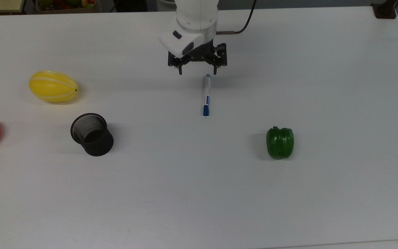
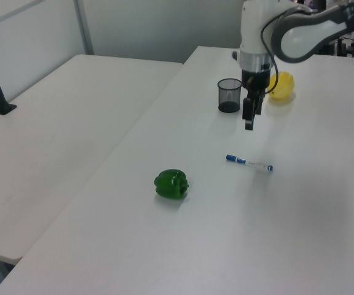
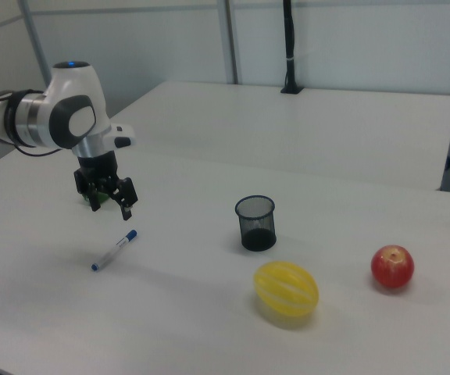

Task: Place marker
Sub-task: 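Move the open gripper over the white-and-blue marker and lower it, then close the gripper on the marker's cap end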

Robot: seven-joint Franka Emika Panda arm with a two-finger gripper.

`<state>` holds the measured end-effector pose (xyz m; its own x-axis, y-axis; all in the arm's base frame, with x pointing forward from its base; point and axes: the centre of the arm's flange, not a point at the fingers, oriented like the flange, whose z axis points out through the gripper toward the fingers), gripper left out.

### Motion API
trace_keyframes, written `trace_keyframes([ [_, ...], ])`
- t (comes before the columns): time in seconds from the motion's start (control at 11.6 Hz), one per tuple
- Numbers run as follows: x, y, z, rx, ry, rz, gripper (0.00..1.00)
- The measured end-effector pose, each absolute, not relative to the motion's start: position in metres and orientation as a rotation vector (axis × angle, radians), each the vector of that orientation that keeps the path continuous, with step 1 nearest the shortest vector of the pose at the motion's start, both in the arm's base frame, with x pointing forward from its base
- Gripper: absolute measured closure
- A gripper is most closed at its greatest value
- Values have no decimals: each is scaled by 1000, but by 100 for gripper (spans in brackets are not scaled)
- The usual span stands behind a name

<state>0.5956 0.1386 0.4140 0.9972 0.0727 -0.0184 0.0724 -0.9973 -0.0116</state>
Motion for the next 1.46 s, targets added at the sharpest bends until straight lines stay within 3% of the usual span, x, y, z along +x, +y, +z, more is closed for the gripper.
trace_keyframes([
  [0.52,606,157,347,-3196,-105,61,0],
  [0.86,614,161,321,-3184,-57,25,0],
  [1.21,615,166,301,-3180,-62,42,7],
  [1.46,614,172,299,-3180,-73,39,29],
])
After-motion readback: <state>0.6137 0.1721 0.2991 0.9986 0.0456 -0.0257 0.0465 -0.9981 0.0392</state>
